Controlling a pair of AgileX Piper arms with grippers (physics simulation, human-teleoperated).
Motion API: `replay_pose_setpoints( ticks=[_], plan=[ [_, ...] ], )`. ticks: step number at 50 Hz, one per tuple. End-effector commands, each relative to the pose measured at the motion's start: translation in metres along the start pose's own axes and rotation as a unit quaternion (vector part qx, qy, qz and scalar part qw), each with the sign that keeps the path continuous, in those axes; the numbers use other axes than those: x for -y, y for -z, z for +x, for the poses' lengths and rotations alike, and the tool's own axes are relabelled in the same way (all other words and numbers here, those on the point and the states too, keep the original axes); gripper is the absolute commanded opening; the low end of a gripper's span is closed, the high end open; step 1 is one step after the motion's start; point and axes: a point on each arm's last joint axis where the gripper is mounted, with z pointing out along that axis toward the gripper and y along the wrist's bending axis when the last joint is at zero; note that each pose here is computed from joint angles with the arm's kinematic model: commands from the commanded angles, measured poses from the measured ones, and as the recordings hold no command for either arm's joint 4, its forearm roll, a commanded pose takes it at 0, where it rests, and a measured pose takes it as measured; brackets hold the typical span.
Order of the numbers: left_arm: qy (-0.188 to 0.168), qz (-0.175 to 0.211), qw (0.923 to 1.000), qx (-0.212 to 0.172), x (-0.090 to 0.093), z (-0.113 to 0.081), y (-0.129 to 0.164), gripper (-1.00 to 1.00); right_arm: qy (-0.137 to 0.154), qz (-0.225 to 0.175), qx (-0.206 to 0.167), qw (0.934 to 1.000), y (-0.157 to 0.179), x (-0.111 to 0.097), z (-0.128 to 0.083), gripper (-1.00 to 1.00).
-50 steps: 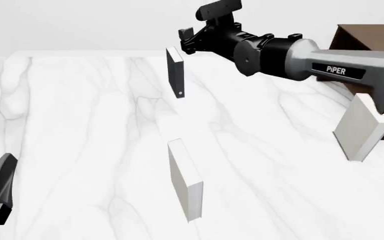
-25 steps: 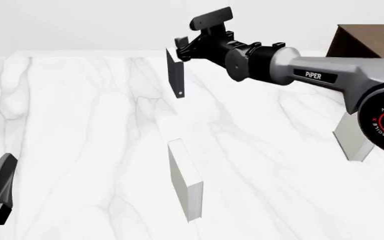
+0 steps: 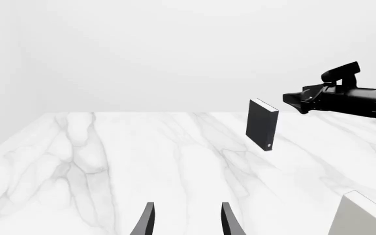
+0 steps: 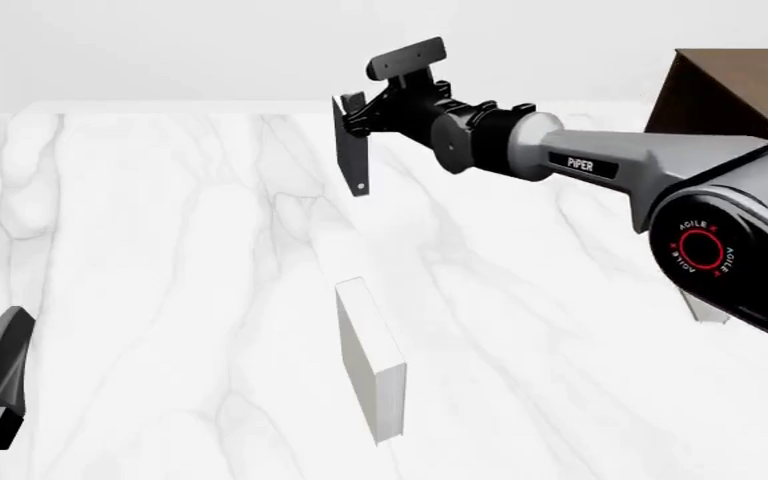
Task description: Pick up the book on the left and place it on top of the shelf.
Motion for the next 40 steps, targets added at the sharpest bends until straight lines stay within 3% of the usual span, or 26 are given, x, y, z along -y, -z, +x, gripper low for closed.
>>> replay_pose_setpoints(
  ticks=[1, 40],
  plan=[
    [0.000, 0.000, 1.0000, 0.000, 0.000, 0.000, 0.000, 1.00, -0.005, -0.002, -0.004, 1.0000, -0.012, -0.003, 0.009, 1.00],
    [0.000, 0.000, 1.0000, 0.000, 0.000, 0.000, 0.000, 1.00, -0.017, 0.001, -0.025, 0.9995, -0.043, 0.000, 0.041, 1.00]
  ],
)
